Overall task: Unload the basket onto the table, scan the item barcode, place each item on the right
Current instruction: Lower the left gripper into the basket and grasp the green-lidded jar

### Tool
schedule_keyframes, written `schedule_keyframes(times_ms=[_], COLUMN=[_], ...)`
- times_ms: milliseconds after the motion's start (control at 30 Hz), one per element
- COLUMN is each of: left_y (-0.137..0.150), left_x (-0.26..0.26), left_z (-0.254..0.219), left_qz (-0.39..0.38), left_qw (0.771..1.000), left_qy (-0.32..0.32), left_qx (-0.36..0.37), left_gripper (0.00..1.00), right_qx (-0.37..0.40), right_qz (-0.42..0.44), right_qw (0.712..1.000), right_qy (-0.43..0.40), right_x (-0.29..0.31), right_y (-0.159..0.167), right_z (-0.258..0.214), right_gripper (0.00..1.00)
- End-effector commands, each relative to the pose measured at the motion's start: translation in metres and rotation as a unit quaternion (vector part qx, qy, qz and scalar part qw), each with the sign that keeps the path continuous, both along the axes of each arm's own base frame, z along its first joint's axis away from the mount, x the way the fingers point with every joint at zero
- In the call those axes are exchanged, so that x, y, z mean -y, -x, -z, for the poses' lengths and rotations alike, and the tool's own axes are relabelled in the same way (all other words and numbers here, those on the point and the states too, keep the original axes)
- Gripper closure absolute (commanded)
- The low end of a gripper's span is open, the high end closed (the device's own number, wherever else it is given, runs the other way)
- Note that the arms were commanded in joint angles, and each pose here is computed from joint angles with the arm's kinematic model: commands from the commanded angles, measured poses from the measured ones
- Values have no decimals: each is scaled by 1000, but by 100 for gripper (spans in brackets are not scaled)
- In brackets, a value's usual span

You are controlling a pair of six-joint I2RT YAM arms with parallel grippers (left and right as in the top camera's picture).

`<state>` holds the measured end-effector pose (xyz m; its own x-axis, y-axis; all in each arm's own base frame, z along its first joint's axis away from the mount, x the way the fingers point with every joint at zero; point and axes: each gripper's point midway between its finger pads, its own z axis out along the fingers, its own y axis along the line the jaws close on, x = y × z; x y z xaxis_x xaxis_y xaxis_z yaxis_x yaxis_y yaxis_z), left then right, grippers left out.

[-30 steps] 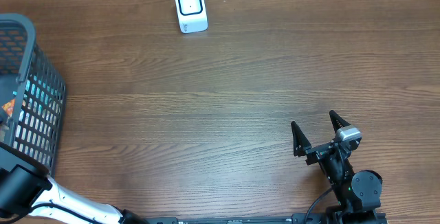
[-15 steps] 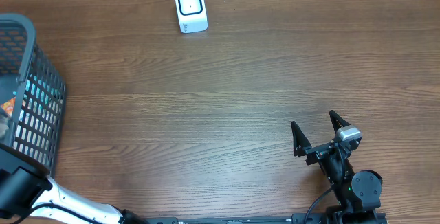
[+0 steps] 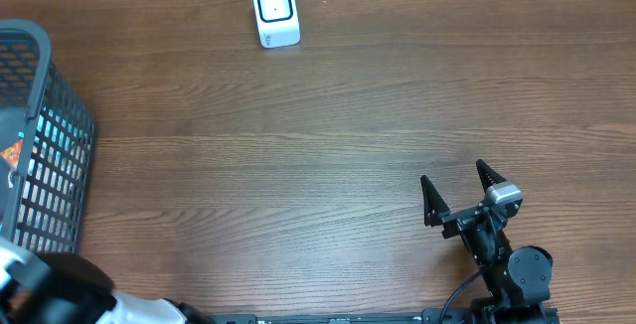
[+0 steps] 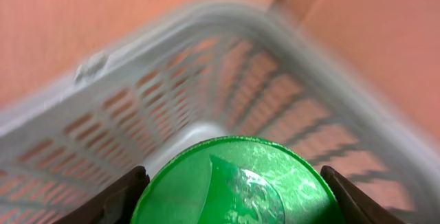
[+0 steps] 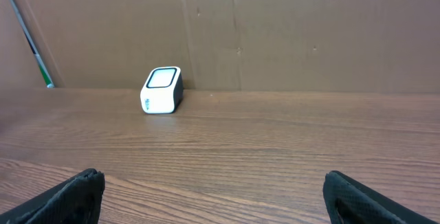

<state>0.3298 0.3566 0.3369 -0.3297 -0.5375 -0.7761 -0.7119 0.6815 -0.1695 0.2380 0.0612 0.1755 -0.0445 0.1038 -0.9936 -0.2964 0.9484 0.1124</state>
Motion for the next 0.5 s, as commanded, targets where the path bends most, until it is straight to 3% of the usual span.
schedule_keyframes(times_ms=[0, 200, 367, 467], left_y=[-3, -6, -20, -26], left_x=[57, 142, 214, 231], left_z=[-88, -134, -117, -101], left_qz=[48, 123, 212, 223], left_qw=[994, 981, 972, 972], left_qy=[-61, -87, -55, -47], left_qx=[81, 120, 88, 54], left_gripper=[39, 38, 36, 36], right_qx=[2, 2, 2, 2], right_qz=[0, 0, 0, 0], right_qw=[1000, 1000, 1000, 1000], right_qy=[2, 2, 2, 2], right_x=[0, 0, 0, 0], right_y=[0, 0, 0, 0], right_z=[2, 2, 2, 2], right_gripper=[0, 0, 0, 0])
